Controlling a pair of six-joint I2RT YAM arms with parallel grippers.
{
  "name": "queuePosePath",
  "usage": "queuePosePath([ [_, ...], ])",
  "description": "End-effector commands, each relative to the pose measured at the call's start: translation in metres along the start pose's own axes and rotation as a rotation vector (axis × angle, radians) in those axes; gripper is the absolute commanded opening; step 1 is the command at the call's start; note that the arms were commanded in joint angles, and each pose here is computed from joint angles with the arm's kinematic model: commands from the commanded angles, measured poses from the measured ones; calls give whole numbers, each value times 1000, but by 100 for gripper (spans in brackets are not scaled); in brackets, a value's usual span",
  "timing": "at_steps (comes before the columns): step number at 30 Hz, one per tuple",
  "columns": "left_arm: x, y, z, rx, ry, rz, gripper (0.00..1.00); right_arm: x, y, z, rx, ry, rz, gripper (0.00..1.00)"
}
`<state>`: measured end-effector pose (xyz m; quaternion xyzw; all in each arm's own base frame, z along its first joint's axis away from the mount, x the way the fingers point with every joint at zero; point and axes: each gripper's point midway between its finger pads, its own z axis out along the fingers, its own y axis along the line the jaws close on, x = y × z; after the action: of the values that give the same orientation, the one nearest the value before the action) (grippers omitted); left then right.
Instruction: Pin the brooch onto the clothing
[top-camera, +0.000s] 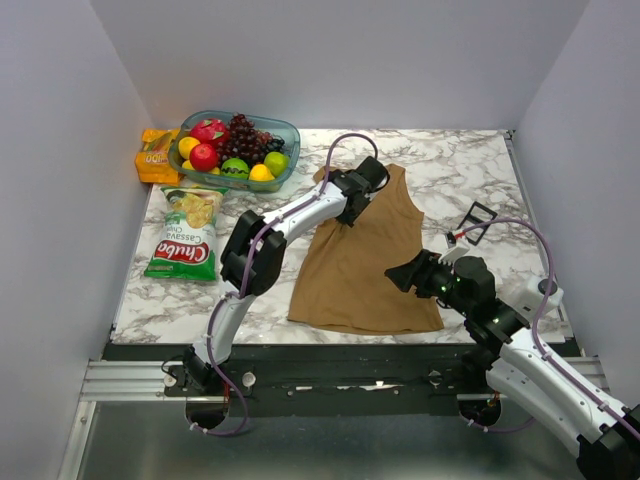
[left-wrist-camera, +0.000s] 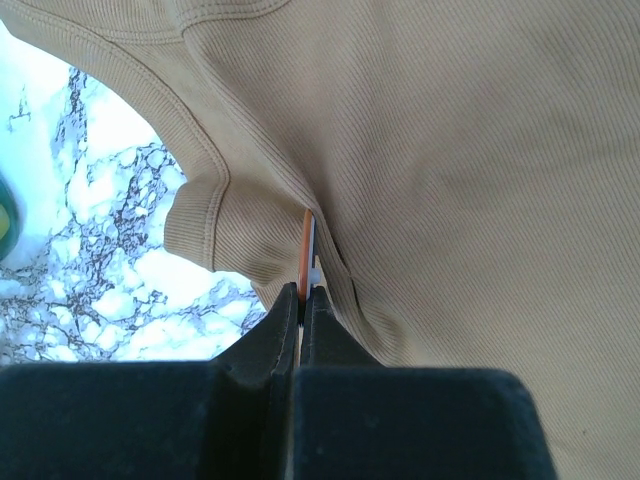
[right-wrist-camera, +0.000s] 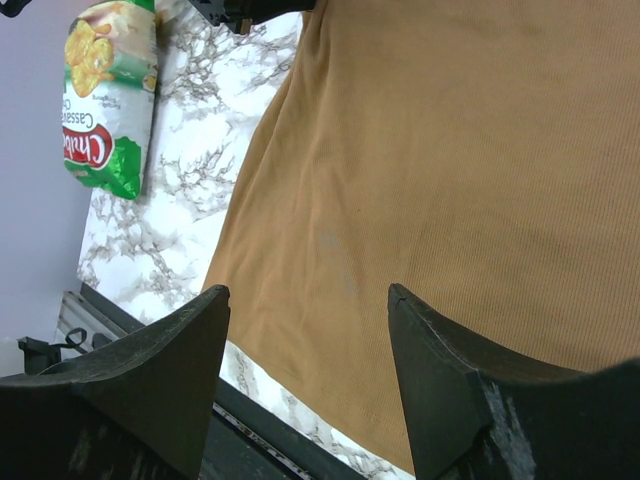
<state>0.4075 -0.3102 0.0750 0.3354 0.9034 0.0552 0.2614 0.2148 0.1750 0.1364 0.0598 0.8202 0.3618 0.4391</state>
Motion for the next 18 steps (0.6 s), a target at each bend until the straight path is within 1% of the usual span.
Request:
queuePosePath([
  [1, -10, 8, -17, 7, -51, -35, 0, 6, -4, -1, 2, 18, 10, 73],
  [9, -3, 13, -12, -8, -33, -36, 0, 5, -3, -1, -1, 14, 11, 73],
  [18, -4, 14, -13, 1, -44, -46, 0, 6, -3, 0, 0, 21, 12, 73],
])
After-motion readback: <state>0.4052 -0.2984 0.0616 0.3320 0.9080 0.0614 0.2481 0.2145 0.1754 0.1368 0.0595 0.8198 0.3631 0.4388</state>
